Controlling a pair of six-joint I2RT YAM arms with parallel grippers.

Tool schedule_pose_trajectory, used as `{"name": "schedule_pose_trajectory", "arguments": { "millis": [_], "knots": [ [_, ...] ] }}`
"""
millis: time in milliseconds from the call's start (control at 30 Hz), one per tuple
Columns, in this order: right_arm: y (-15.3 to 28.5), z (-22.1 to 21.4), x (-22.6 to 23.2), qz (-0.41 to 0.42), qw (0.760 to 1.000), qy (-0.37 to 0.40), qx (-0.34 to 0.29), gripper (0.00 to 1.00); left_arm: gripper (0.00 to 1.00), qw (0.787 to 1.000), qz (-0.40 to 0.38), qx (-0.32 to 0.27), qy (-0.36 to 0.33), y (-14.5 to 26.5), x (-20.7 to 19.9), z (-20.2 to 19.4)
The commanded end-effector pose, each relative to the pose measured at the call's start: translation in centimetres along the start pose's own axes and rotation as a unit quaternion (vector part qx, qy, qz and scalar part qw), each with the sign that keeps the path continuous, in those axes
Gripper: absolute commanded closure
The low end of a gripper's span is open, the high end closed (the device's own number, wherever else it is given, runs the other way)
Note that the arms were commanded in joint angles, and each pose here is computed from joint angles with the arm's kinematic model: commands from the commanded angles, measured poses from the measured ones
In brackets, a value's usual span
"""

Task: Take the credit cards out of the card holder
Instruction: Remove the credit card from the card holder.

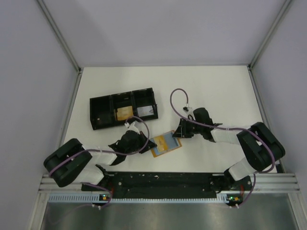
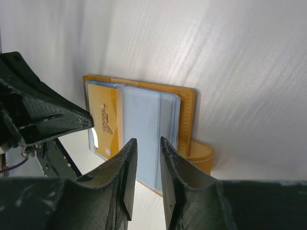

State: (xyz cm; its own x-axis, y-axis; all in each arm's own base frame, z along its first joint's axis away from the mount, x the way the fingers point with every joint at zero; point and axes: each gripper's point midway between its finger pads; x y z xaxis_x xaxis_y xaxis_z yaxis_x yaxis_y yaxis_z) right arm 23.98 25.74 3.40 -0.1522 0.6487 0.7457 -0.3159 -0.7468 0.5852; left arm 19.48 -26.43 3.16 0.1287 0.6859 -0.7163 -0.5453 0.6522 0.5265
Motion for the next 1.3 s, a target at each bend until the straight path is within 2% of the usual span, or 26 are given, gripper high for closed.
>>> {"name": "schedule_pose_trajectory", "arguments": {
  "millis": [0, 133, 267, 467, 800, 900, 1067, 1267],
  "knots": [
    [1.6, 1.5, 2.0, 0.031, 0.998, 0.049, -0.032, 0.73, 1.00, 1.000, 0.004, -0.013, -0.007, 0.8, 0.8, 0.1],
    [1.7, 1.0, 5.4, 0.112, 0.991, 0.068, -0.018, 0.71, 1.00, 1.000, 0.002, -0.014, -0.009, 0.8, 0.8, 0.1],
    [0.6, -0.3, 7.1, 0.148, 0.986, 0.067, 0.021, 0.69, 1.00, 1.000, -0.002, -0.011, -0.011, 0.7, 0.6, 0.1],
    [-1.6, -1.3, 3.3, 0.077, 0.996, 0.015, 0.047, 0.69, 1.00, 1.000, -0.004, -0.013, -0.009, 0.9, 0.6, 0.1],
    [-0.5, -0.6, -2.0, -0.008, 0.999, -0.050, 0.014, 0.69, 1.00, 1.000, -0.006, -0.025, -0.007, 1.6, 1.2, 0.3],
    [-0.2, -0.2, -1.3, 0.007, 0.999, -0.036, 0.006, 0.68, 1.00, 0.999, -0.023, -0.034, -0.013, 2.0, 0.7, 0.7],
    [1.0, 0.7, 2.3, 0.080, 0.997, 0.021, -0.004, 0.64, 1.00, 0.995, -0.074, -0.053, -0.051, 2.8, -1.3, 1.5],
    [2.9, 0.9, 6.6, 0.167, 0.981, 0.097, 0.006, 0.44, 1.00, 0.983, -0.133, -0.062, -0.108, 3.7, -4.0, 2.5]
  ]
}}
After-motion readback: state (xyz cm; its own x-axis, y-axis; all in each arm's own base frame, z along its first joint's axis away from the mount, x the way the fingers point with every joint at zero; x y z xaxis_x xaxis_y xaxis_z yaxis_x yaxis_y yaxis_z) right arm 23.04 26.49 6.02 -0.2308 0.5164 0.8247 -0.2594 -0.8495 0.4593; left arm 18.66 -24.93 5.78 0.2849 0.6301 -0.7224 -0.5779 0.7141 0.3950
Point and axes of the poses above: each gripper's point midway between its finger pads, its own y axis back along the fingers, its own x axis along the line the jaws close on, z = x × y, and after that the axes turned 11 degrees about -y, right-handed
